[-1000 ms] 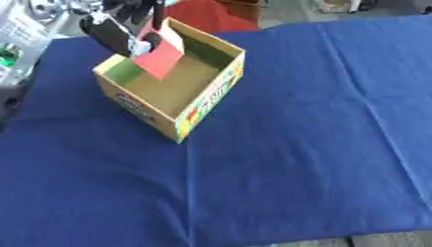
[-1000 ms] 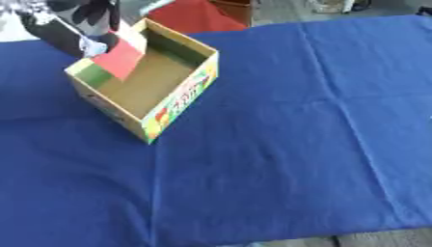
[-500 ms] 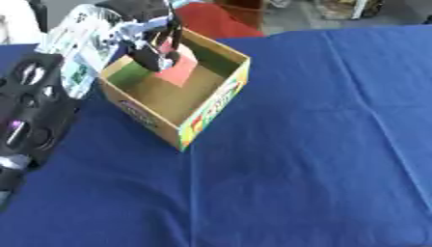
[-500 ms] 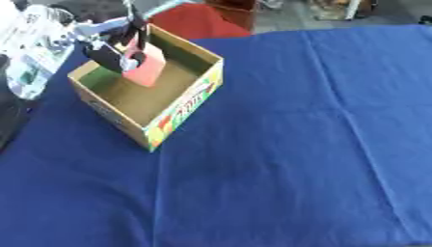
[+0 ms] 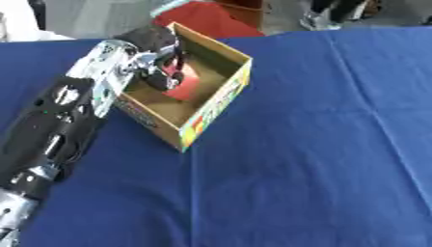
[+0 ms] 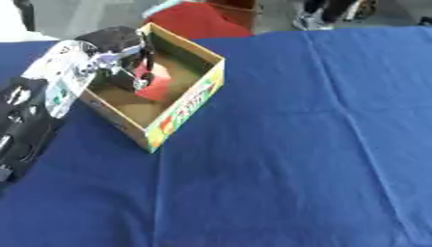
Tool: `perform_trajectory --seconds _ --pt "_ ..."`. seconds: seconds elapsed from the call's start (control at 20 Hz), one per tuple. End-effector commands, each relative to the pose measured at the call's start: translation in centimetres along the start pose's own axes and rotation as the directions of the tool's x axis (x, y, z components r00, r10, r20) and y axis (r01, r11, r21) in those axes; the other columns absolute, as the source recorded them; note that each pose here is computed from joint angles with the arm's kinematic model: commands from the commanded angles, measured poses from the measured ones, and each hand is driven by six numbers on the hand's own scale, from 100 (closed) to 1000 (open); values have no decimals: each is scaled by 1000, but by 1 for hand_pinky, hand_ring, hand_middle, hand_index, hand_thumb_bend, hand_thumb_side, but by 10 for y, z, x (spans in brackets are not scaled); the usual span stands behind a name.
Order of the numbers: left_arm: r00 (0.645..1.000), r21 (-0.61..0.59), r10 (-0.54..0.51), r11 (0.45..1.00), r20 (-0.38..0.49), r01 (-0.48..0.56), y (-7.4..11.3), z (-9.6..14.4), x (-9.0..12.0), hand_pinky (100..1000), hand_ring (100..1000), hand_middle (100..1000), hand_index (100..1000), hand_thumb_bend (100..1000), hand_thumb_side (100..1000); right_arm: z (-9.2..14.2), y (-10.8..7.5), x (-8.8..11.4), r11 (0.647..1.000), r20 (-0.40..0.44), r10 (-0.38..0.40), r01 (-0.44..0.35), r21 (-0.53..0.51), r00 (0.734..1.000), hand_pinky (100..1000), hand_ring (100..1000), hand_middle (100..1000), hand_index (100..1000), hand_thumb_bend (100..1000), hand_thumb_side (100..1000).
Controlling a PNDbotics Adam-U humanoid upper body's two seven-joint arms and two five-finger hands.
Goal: Pick up objects on the table and place them in the box.
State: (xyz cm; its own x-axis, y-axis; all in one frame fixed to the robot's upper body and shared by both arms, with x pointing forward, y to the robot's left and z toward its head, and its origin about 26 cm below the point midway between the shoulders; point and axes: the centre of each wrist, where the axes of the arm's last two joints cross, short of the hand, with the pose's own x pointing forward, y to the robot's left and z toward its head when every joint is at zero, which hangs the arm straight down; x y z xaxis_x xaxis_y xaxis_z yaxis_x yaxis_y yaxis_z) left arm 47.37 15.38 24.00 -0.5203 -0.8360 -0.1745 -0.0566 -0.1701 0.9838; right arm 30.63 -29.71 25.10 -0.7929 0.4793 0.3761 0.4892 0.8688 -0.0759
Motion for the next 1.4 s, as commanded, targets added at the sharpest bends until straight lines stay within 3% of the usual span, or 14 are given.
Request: perform_trajectory --seconds 0.05,0.1,0.15,0.2,0.3,0.4,0.7,1.05,1.15,1.4 --pt "1000 34 -5 999 -17 5 7 1 -4 455 508 520 673 100 100 -7 -2 7 1000 34 -7 7 -6 999 682 741 855 773 100 1000" --pt "1000 34 -5 999 -20 5 6 1 -4 541 577 603 746 100 100 -7 -2 7 1000 34 -7 7 -6 999 682 741 855 773 100 1000" --pt "1000 34 -6 999 -21 7 6 2 -4 553 590 616 757 106 100 -7 -2 7 1000 33 -7 7 -7 999 682 741 855 773 100 1000" --pt "1000 35 -6 999 -22 7 6 2 -5 610 654 684 798 142 100 -6 -2 7 1000 33 -6 7 -7 999 682 741 855 773 100 1000" --pt "1000 39 -8 999 -25 9 9 4 -5 670 725 759 835 196 100 -6 -2 6 1000 31 -6 6 -6 999 682 741 855 773 100 1000" --pt "999 52 -6 999 -35 8 13 6 -6 686 750 779 844 205 119 -6 -2 6 1000 29 -5 5 -6 1000 682 741 855 773 100 1000" --pt "999 116 9 993 -40 -4 31 16 -5 657 744 769 842 118 132 -5 -3 6 1000 25 -2 2 -5 1000 682 741 855 773 100 1000" --pt "999 273 26 962 27 -33 76 47 7 571 673 675 787 100 135 -4 -4 5 1000 25 6 -6 -4 1000 683 742 853 774 100 1000" --pt "998 318 32 947 62 -51 89 62 12 555 658 658 777 100 205 -4 -5 5 1000 27 10 -10 -4 1000 684 742 853 774 100 1000" --pt "979 422 103 891 176 -170 111 113 21 528 637 641 779 100 491 -5 -7 5 1000 33 20 -20 -5 999 685 742 852 775 100 1000"
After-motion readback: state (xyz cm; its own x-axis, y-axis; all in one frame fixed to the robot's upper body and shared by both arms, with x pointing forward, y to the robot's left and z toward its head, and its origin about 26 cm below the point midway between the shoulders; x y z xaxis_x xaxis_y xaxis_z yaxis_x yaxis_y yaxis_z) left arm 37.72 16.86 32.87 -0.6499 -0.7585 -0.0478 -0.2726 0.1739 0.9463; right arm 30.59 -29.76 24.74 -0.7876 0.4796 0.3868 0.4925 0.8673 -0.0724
